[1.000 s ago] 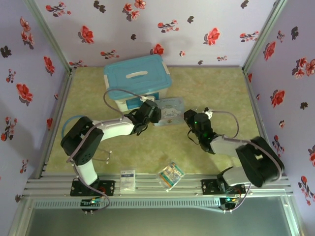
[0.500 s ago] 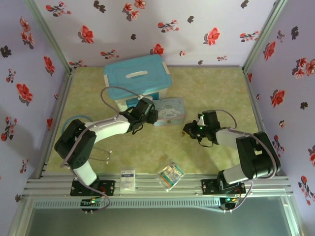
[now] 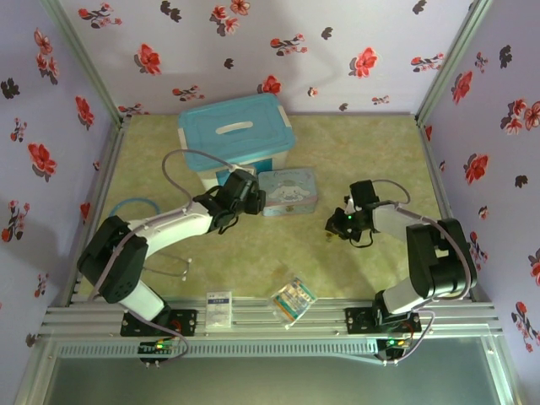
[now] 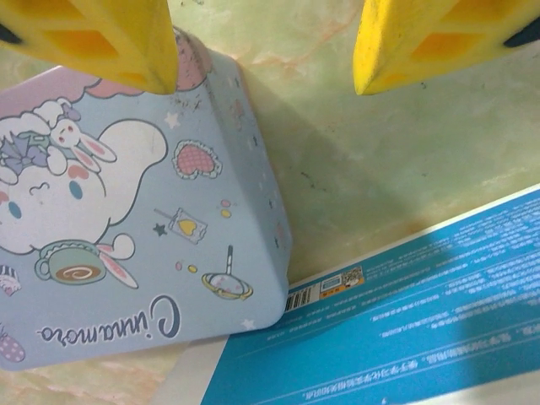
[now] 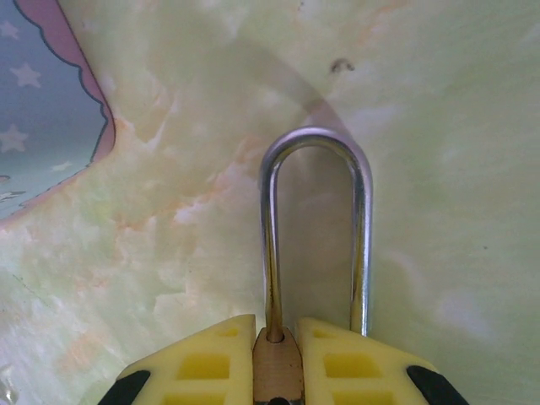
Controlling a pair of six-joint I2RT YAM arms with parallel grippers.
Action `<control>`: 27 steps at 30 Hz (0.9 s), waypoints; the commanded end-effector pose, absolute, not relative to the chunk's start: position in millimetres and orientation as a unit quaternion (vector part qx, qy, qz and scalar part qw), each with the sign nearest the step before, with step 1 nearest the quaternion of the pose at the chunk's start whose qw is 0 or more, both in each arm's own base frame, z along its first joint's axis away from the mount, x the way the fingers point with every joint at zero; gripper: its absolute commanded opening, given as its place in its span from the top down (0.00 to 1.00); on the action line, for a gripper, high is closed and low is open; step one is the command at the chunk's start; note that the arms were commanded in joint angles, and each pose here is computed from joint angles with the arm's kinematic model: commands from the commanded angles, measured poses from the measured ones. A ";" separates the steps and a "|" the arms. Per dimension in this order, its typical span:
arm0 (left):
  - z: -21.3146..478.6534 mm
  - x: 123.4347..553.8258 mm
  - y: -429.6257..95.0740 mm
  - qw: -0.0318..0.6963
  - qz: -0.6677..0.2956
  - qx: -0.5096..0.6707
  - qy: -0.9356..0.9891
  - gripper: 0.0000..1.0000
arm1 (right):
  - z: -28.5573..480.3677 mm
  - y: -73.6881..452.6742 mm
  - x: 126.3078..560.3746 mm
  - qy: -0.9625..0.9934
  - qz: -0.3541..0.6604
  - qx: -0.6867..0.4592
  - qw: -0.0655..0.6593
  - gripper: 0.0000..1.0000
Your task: Unlock the padlock with the key
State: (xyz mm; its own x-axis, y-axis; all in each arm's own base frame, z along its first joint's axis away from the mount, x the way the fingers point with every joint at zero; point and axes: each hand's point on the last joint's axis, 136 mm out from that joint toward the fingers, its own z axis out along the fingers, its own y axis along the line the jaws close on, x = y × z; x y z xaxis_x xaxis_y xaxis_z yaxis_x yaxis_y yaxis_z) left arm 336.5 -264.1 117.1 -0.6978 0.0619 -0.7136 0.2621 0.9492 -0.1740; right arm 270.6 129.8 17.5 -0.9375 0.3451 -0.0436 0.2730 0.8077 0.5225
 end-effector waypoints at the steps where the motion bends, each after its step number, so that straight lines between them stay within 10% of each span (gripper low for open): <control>1: 125.8 337.2 -260.5 0.390 -0.139 0.087 0.906 0.43 | -0.5 118.6 257.4 0.955 0.241 0.168 0.041 0.75; 16: 137.9 336.0 -260.9 0.393 -0.146 0.090 0.903 0.42 | 14.1 82.0 264.4 0.982 0.117 0.131 0.075 0.57; 27: 137.9 329.6 -254.7 0.387 -0.145 0.083 0.907 0.42 | 31.7 85.7 265.5 0.996 -0.010 0.054 0.064 0.63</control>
State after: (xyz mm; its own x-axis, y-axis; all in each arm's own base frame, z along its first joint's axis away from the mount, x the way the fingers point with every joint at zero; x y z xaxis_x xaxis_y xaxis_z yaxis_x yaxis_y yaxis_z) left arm 333.1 -261.5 137.5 -0.6776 0.0394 -0.7343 0.2700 0.9422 -0.1986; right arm 282.1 100.9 38.7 -0.9670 0.1734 -0.1868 0.1449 0.9769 0.1567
